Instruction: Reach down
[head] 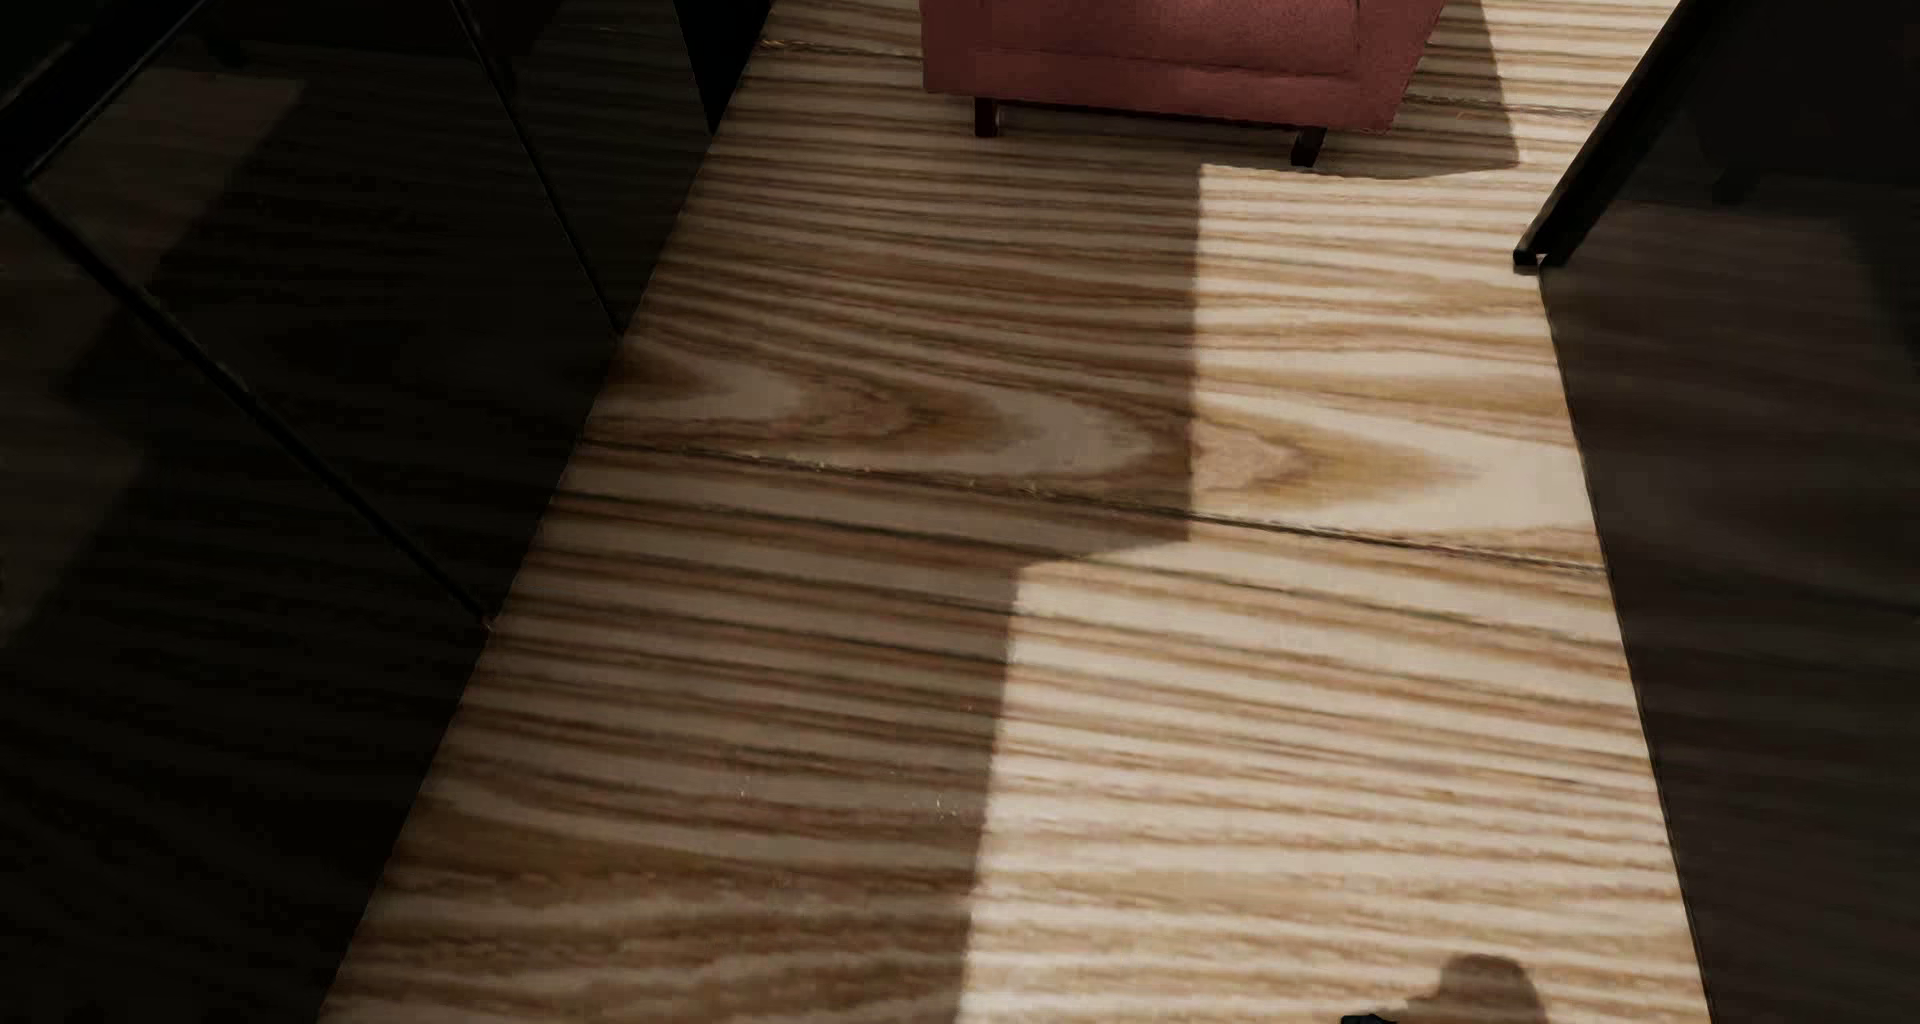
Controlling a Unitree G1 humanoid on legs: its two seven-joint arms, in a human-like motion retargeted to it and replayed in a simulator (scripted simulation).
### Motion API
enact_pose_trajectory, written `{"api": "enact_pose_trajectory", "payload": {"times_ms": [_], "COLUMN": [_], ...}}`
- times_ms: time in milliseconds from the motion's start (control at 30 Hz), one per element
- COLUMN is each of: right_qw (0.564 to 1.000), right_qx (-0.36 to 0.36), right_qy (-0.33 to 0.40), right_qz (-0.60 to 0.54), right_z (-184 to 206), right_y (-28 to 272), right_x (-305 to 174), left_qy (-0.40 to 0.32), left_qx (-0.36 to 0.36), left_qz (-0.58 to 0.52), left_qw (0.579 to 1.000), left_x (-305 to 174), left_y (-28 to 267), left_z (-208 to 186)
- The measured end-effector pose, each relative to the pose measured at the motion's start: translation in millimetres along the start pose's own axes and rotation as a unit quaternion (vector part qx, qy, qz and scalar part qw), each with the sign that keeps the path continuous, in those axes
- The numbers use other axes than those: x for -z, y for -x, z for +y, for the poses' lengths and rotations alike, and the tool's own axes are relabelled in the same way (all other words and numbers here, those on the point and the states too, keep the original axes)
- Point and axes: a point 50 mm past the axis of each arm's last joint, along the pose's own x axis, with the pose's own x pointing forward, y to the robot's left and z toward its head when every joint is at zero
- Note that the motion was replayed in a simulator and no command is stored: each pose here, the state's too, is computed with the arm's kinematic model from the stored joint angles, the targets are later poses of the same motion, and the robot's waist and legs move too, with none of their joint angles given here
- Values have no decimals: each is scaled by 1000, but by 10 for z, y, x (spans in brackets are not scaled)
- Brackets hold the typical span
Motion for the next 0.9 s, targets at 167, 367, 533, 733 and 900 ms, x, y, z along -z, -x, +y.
{"api": "enact_pose_trajectory", "payload": {"times_ms": [167,367,533,733,900], "right_qw": [1000,1000,999,990,949], "right_qx": [19,21,28,6,59], "right_qy": [-9,0,-2,78,212], "right_qz": [-10,11,-36,-116,-226], "right_z": [-115,-156,-211,-193,-582], "right_y": [44,35,-19,-176,-175], "right_x": [3,81,-201,-882,-2211], "left_qy": [25,17,14,-79,-198], "left_qx": [-27,-21,-30,-54,-127], "left_qz": [-72,-108,-125,-196,-343], "left_qw": [997,994,992,976,910], "left_x": [-341,-555,-668,-1336,-2926], "left_y": [11,8,13,27,488], "left_z": [170,135,215,507,887]}}
